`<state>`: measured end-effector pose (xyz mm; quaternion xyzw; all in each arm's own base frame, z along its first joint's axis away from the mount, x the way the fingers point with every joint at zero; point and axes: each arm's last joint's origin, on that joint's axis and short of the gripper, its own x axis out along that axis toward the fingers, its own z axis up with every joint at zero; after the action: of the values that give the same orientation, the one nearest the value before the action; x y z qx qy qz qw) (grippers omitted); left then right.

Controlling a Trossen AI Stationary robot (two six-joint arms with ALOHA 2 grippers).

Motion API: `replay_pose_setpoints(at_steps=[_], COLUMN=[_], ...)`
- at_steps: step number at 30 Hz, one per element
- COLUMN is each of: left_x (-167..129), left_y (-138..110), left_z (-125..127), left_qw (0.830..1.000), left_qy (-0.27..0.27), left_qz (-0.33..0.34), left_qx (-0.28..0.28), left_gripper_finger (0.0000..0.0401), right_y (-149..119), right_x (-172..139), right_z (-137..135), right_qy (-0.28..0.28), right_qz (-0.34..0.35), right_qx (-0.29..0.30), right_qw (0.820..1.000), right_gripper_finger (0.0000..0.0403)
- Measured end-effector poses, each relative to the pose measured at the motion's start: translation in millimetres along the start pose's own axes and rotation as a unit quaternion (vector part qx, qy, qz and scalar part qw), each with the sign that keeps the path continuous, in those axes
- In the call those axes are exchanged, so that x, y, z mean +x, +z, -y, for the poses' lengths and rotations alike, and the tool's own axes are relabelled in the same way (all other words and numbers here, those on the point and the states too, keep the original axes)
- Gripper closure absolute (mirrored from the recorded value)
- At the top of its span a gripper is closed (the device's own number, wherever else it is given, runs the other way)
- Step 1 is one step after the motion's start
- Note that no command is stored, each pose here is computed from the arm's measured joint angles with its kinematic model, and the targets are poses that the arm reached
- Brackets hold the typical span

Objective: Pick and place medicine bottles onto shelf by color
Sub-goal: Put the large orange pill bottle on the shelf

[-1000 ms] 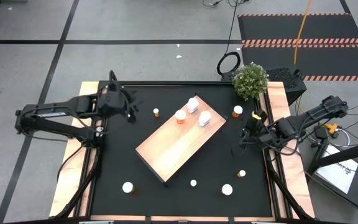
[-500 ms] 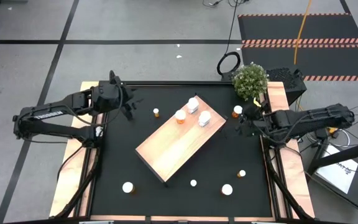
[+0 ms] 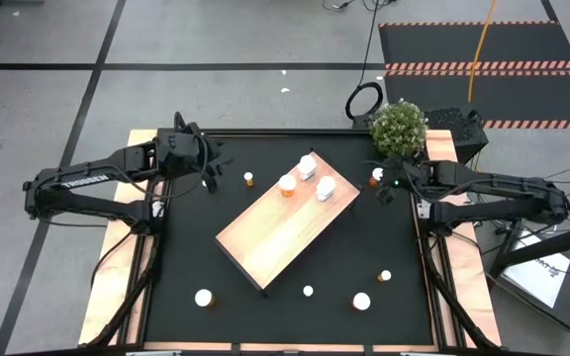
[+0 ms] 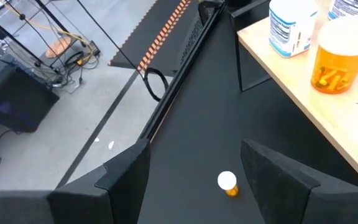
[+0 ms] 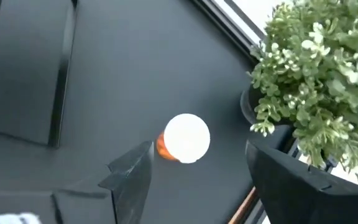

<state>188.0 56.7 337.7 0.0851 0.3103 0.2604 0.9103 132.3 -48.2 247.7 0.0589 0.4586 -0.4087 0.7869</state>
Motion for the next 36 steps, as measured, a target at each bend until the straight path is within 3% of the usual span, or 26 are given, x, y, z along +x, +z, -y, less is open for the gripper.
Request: replay_pose_setpoints(at_steps=[6, 15, 24, 36], left_x=[1, 1, 1, 1], left_y=[1, 2, 2, 2], left_z=[0, 0, 0, 0], left_qw=[1.000, 1.000, 1.000, 1.000], left_qy=[0.000, 0.001, 0.001, 0.001], left_qz=[0.001, 0.006, 0.006, 0.008], left_qx=[-0.001, -0.003, -0.001, -0.003], left_gripper_finger=[0.0148, 0.0148, 0.0148, 0.0148], right_y=[1, -13, -18, -22], right_x=[24, 57, 67, 75], right_z=[-3, 2, 8, 16], right_qy=[0.043, 0.064, 0.046, 0.029], right_qz=[0.034, 0.040, 0.040, 0.033], right_qx=[-0.023, -0.021, -0.040, -0.006], right_qw=[0.998, 0.997, 0.997, 0.999], right_gripper_finger=[0.0151, 0.0128, 0.0114, 0.0102])
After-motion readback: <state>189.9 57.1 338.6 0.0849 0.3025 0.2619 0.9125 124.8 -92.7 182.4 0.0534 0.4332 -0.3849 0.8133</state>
